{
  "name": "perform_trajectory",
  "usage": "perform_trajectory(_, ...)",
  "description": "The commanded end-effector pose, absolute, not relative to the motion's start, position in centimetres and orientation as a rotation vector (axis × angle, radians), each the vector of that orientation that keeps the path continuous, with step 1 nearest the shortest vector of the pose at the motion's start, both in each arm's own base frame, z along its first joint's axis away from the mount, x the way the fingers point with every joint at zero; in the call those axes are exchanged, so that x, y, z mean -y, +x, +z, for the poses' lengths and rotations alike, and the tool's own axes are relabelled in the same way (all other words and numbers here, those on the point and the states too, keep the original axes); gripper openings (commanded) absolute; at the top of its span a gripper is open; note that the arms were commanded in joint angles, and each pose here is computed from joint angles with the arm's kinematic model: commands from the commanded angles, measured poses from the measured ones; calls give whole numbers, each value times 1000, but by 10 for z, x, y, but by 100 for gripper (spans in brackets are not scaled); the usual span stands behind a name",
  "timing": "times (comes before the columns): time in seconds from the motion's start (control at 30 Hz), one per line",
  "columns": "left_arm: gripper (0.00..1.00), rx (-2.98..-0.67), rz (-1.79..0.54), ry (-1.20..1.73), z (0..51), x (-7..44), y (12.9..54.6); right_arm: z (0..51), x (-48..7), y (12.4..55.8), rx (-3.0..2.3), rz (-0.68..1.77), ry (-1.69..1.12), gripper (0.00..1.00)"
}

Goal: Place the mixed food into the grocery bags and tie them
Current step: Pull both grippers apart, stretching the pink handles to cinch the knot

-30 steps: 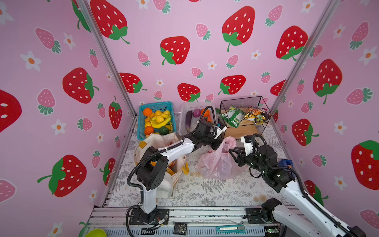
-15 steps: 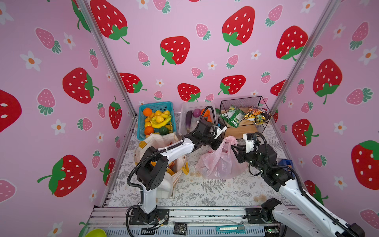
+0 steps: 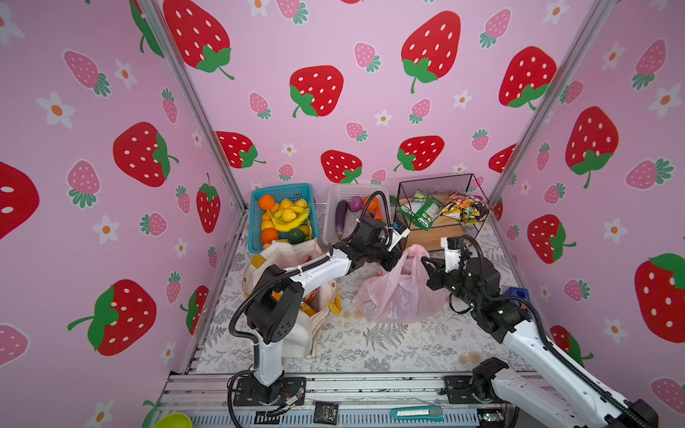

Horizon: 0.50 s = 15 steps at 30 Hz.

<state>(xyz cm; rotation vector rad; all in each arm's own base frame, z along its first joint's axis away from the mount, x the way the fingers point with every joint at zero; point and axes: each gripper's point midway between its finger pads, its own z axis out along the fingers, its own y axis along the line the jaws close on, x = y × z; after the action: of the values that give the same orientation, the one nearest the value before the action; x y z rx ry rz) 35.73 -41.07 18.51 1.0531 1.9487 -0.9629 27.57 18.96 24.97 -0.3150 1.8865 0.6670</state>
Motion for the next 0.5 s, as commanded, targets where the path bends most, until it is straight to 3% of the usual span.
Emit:
perform_trajectory(0.0, 0, -1904, -942, 1031, 209, 403, 358, 264, -175, 278, -1866, 621, -294, 0)
perform_trajectory(0.47, 0, -1964, -688, 600, 228, 315, 416, 228, -109, 276, -1979, 660, -152, 0)
